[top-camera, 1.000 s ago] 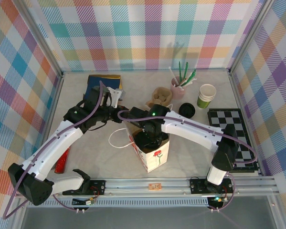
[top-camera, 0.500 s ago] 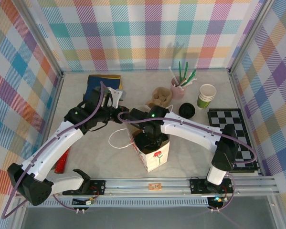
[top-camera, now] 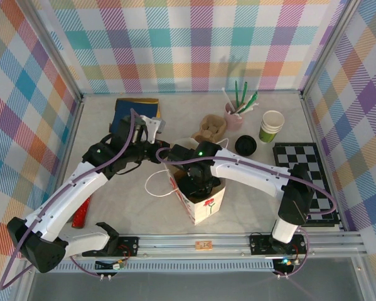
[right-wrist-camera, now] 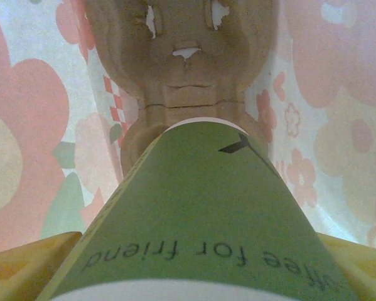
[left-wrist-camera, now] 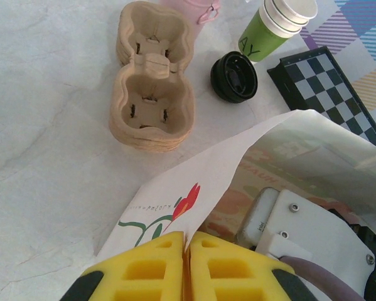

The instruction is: Pack the takeout coffee

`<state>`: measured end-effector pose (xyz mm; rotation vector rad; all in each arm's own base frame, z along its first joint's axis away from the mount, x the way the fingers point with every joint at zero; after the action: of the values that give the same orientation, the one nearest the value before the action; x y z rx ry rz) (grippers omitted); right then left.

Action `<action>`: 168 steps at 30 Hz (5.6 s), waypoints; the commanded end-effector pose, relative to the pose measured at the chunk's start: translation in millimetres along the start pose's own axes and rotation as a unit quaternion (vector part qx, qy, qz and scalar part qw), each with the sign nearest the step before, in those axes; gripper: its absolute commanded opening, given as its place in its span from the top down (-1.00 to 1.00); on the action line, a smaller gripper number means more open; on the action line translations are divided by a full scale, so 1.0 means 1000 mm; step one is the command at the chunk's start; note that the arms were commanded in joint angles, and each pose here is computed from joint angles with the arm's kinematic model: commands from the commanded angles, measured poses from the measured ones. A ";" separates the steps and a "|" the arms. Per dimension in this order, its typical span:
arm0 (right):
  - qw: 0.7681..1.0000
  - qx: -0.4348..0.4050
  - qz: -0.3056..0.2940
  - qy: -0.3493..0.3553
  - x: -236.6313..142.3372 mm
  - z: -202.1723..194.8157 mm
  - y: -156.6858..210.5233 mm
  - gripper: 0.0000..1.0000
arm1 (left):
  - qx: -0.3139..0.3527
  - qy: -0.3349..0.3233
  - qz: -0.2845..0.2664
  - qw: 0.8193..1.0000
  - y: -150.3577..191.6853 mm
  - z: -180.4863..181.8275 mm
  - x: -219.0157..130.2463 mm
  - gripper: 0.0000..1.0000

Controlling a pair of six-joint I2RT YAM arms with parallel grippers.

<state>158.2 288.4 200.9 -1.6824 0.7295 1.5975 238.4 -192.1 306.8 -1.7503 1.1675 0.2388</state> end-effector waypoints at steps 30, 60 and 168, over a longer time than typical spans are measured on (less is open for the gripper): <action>1.000 0.019 0.017 -0.007 0.012 -0.003 0.010 0.38 | -0.002 -0.037 -0.019 0.999 -0.008 0.003 0.001 0.82; 0.999 0.032 0.029 -0.012 0.014 -0.002 0.025 0.39 | -0.003 -0.068 -0.035 0.997 -0.012 0.010 0.000 0.85; 0.999 0.033 0.037 0.015 0.045 -0.001 0.033 0.41 | -0.005 -0.073 -0.054 0.996 -0.016 0.009 -0.014 0.86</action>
<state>140.1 278.0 159.9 -1.6187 0.8067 1.5823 249.3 -180.8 301.4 -1.7283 1.0168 0.3442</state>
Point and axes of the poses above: each hand's point on the last joint's axis, 136 mm out from that joint toward the fingers, its own x axis out along the fingers, its own z axis along the line the jaws close on, y = z × x, the point moved 5 cm from there along -x, back along the fingers, and after that the axes turned 11 degrees about -x, right-handed, at the moved point
